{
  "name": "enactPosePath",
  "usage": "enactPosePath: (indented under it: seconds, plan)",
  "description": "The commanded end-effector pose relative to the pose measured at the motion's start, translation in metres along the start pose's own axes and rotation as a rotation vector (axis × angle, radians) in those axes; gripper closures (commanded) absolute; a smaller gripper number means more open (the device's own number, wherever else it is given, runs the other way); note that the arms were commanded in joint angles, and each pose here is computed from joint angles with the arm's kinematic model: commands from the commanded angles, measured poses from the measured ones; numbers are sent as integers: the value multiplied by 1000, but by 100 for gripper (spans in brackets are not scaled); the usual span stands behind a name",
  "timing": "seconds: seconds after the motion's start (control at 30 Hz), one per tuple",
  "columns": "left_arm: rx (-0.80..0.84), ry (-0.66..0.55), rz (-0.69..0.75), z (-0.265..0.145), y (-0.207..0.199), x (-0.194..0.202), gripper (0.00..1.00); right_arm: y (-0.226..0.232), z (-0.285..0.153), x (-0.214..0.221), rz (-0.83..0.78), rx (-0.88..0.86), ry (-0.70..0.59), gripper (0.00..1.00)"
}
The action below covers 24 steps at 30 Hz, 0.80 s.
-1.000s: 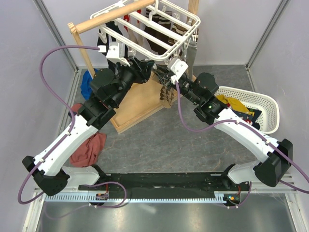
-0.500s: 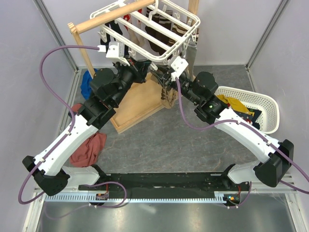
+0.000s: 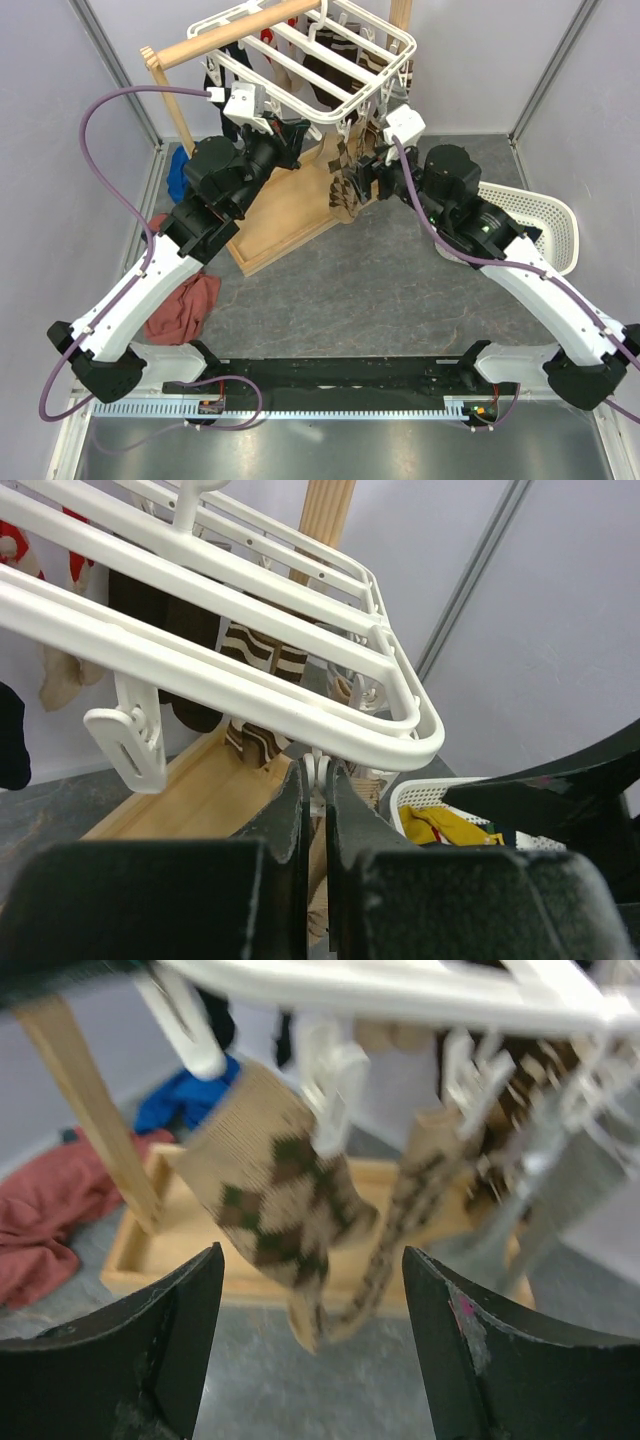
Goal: Clip the socks to the hanger
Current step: Open the clamp at the hanger, then move the bin to the center of the board.
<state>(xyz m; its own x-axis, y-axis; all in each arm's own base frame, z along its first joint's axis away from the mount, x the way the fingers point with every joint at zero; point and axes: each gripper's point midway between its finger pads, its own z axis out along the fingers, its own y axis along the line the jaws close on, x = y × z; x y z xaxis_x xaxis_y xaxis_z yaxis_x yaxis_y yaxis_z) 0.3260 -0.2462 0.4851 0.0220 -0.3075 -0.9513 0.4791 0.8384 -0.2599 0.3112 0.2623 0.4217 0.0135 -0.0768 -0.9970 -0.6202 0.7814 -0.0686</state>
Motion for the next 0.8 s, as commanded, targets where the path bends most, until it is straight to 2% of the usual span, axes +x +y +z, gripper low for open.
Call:
enactPosePath:
  seconds: [0.0, 0.03, 0.2, 0.27, 0.4, 0.47, 0.57, 0.7, 0.77]
  plan:
    - [30, -12, 78, 4, -4, -12, 98, -56, -45, 57, 12, 280, 280, 20]
    - [32, -9, 80, 4, -5, -12, 98, -66, -56, 71, 9, 315, 347, 20]
    - [46, 20, 97, 4, -7, -9, 98, -133, -93, 109, 77, 556, 489, 19]
    - [46, 31, 107, 5, -7, -8, 98, -147, -99, 128, 98, 601, 553, 19]
    - [51, 35, 117, 3, -8, -10, 98, -193, -116, 169, 246, 742, 634, 19]
    - [54, 40, 123, 2, -8, -10, 98, -205, -116, 195, 332, 759, 684, 19]
    - [59, 38, 117, 0, -9, -12, 98, -225, -115, 225, 476, 792, 693, 20]
    - [66, 39, 111, -3, -9, -11, 98, -234, -109, 264, 528, 794, 742, 20]
    - [70, 43, 104, -4, -10, -9, 98, -223, -96, 285, 566, 711, 765, 20]
